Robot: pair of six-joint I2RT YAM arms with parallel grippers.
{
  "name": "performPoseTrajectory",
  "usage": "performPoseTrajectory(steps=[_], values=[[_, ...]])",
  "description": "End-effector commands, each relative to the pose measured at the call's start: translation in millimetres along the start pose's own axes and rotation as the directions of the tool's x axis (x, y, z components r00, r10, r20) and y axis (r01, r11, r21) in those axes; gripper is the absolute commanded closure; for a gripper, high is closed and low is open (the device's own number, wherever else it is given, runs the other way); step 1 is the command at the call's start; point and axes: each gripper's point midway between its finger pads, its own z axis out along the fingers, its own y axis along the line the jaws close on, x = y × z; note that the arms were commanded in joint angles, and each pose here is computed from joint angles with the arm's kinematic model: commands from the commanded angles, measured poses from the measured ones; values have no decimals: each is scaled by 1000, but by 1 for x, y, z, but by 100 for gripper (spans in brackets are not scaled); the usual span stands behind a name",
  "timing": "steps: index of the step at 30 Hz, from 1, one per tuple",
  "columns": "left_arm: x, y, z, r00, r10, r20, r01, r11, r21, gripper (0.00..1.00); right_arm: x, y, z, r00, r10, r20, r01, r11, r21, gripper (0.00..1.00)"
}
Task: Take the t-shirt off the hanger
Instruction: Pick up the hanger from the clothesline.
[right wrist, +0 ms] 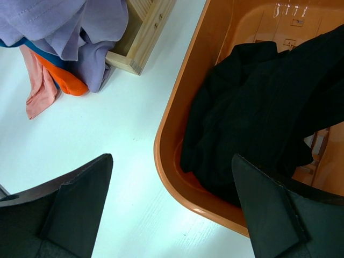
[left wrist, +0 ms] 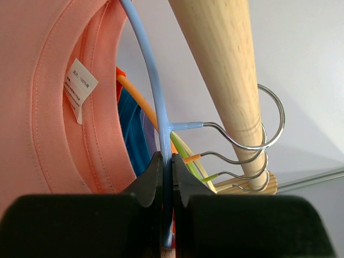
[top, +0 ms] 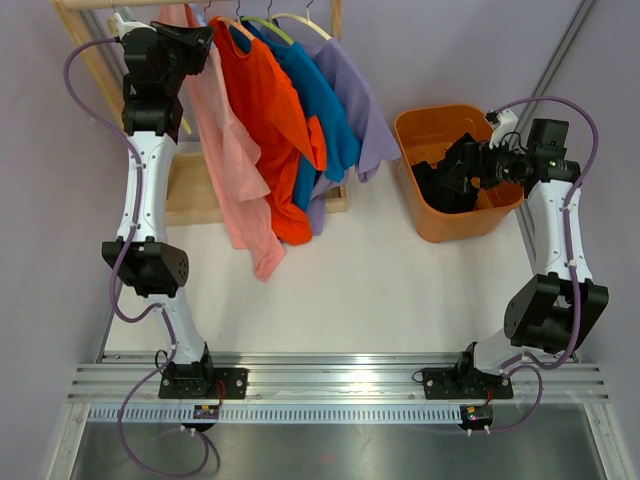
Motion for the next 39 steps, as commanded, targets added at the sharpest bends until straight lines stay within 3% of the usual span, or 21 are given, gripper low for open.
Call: performPoseTrajectory(steps=[1, 8, 21, 30, 39], values=[[-31, -97, -51, 996, 46, 76, -64, 964, 256, 100, -15, 12, -9, 997, -59, 51, 59, 998, -11, 1], [-24, -103, -76, 997, 62, 45, -72, 964, 255, 100, -19, 15, -11, 996, -65, 60, 67, 998, -19, 1], [1, -77, -112, 996, 76, -52, -66, 982, 179, 100, -20, 33, -22, 990, -124, 60, 129, 989, -76, 1], [24, -79, -158, 982, 108, -156, -76, 977, 199, 100, -18, 64, -33, 985, -157, 67, 168, 961, -219, 0], [56, -70, -216, 941, 161, -296, -98, 971, 217, 100, -9, 119, -44, 963, -261, 63, 264, 881, -393, 1]])
